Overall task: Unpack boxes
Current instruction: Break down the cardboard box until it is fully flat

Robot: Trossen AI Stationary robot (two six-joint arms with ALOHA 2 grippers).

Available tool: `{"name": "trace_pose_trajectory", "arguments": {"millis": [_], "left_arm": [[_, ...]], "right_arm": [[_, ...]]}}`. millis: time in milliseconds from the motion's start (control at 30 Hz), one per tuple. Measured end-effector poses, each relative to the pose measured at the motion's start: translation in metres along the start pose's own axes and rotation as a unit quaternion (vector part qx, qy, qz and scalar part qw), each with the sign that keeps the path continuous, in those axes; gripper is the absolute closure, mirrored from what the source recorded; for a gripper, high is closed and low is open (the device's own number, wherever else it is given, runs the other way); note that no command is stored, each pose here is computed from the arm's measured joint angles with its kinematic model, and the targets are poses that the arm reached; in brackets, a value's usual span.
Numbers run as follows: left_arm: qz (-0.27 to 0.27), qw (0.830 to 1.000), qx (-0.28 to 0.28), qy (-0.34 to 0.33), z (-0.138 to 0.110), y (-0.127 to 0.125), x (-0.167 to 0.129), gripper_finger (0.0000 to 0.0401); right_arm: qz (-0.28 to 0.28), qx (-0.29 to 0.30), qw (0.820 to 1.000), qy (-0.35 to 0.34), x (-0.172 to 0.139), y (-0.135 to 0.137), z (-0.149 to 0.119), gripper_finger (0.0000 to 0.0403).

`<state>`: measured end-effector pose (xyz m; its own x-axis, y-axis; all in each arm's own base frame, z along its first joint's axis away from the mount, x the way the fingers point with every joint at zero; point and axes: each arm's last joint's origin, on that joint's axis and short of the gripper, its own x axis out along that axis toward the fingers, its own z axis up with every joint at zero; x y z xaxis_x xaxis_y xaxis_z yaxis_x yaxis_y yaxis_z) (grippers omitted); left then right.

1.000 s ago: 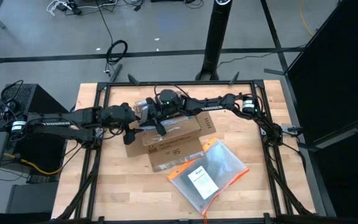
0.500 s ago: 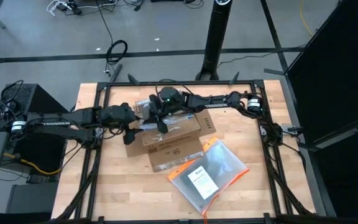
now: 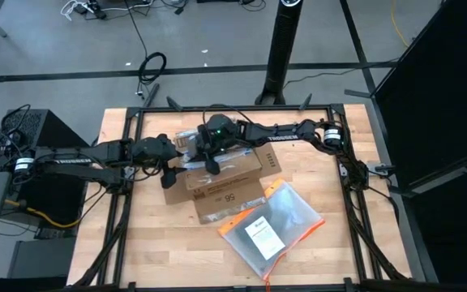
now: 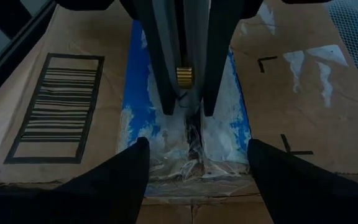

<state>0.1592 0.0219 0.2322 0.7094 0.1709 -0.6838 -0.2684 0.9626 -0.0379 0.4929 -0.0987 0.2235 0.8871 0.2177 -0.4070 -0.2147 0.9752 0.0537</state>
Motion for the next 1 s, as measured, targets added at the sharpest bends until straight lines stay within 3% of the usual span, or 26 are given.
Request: {"name": "trace_pose_trajectory", "arguments": {"millis": [600, 867, 1000], "left_arm": [[0.001, 1.0, 0.0, 0.002, 0.0, 0.0, 0.0, 0.0146], [0.001, 1.0, 0.001, 0.001, 0.0, 0.0, 0.0, 0.0146], [0.002, 1.0, 0.001, 0.002, 0.0, 0.0, 0.0, 0.0146]], "right_arm": [[-0.015, 0.014, 0.996, 0.088, -0.031, 0.005, 0.007, 0.0362], [-0.026, 0.015, 0.992, 0.119, -0.064, 0.0, 0.019, 0.0362], [-0.023, 0.024, 0.99, 0.134, -0.075, -0.002, 0.007, 0.0362]]}}
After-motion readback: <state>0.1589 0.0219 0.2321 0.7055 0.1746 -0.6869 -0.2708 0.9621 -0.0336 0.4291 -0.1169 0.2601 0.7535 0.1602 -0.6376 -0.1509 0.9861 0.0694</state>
